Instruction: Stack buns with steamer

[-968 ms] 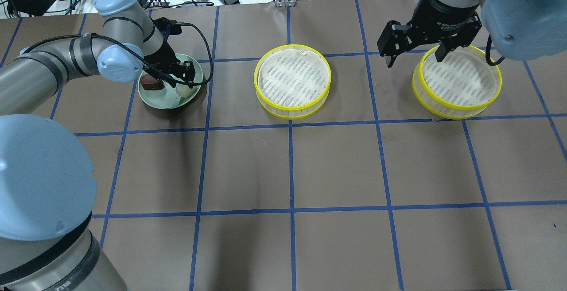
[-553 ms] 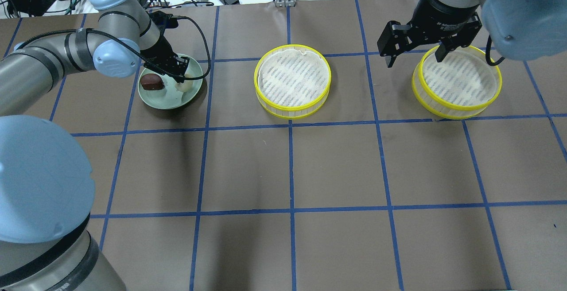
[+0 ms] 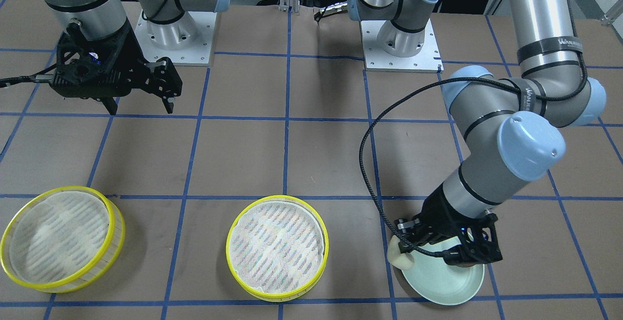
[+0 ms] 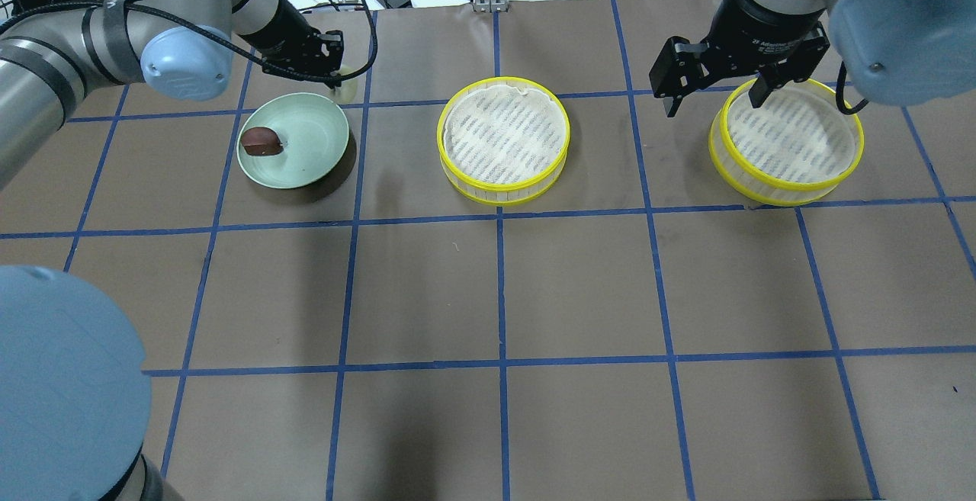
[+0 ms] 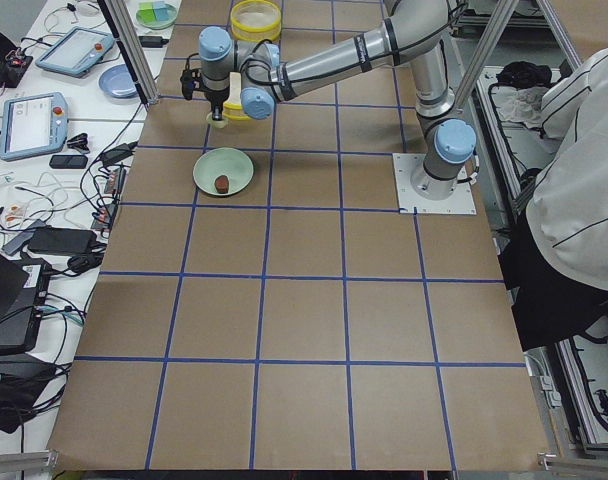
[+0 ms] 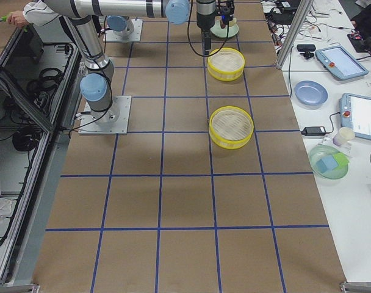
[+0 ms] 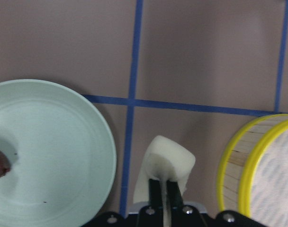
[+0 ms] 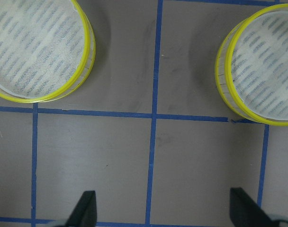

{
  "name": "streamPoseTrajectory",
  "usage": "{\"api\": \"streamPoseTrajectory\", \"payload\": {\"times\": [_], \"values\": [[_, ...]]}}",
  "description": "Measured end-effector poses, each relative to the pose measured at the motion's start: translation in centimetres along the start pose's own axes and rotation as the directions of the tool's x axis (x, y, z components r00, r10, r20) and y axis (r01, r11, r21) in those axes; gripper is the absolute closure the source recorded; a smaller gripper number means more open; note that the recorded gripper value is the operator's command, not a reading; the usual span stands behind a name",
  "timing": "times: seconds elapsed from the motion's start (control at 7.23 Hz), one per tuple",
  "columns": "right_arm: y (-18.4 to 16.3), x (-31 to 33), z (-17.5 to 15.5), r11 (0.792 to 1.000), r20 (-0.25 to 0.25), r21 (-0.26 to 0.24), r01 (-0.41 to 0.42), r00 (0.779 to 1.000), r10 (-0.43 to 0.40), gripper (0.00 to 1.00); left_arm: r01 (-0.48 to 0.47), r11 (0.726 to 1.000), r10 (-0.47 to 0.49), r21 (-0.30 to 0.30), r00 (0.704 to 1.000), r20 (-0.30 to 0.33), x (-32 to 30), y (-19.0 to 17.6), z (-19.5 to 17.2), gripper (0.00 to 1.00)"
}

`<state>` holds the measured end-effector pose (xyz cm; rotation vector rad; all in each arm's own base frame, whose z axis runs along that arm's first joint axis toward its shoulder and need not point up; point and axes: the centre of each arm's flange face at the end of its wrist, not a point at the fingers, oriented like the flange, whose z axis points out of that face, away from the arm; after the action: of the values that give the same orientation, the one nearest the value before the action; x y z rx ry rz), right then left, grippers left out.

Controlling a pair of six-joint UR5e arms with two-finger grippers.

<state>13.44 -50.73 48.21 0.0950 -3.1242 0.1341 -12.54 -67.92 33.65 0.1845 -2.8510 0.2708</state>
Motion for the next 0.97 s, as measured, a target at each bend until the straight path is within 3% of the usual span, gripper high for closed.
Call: {"api": "streamPoseTrajectory", "payload": {"times": [0.28, 0.41, 0.55, 0.69, 0.83, 0.97], "values": [[-0.1, 0.3, 0.0, 1.000, 0.000, 0.001, -0.004, 1.000, 0.004, 0.00, 0.119, 0.993, -0.119, -0.007, 0.985, -0.123, 8.1, 2.4, 1.2, 1.00], [-0.1, 0.5, 0.0, 1.000, -0.001, 0.002, 0.002, 1.000, -0.002, 0.00, 0.163, 0.986, -0.167, -0.037, 0.969, -0.183, 10.5, 3.4, 2.8, 1.00], [-0.3, 1.2, 0.0, 1.000, -0.003, 0.004, 0.025, 1.000, -0.025, 0.00, 0.186, 0.979, -0.199, -0.081, 0.959, -0.204, 11.5, 4.3, 5.0, 0.97], [-0.7, 2.9, 0.2, 0.999, -0.006, 0.005, 0.049, 0.999, -0.049, 0.00, 0.200, 0.972, -0.221, -0.121, 0.955, -0.195, 11.4, 5.0, 7.5, 0.71], [-1.4, 6.1, 0.8, 0.997, -0.009, -0.002, 0.071, 0.997, -0.071, 0.00, 0.212, 0.966, -0.237, -0.151, 0.955, -0.178, 10.9, 5.6, 9.5, 0.01], [-2.3, 10.6, 2.2, 0.995, -0.005, -0.020, 0.100, 0.995, -0.100, 0.00, 0.229, 0.959, -0.256, -0.167, 0.953, -0.165, 10.6, 5.9, 10.6, 0.00]]}}
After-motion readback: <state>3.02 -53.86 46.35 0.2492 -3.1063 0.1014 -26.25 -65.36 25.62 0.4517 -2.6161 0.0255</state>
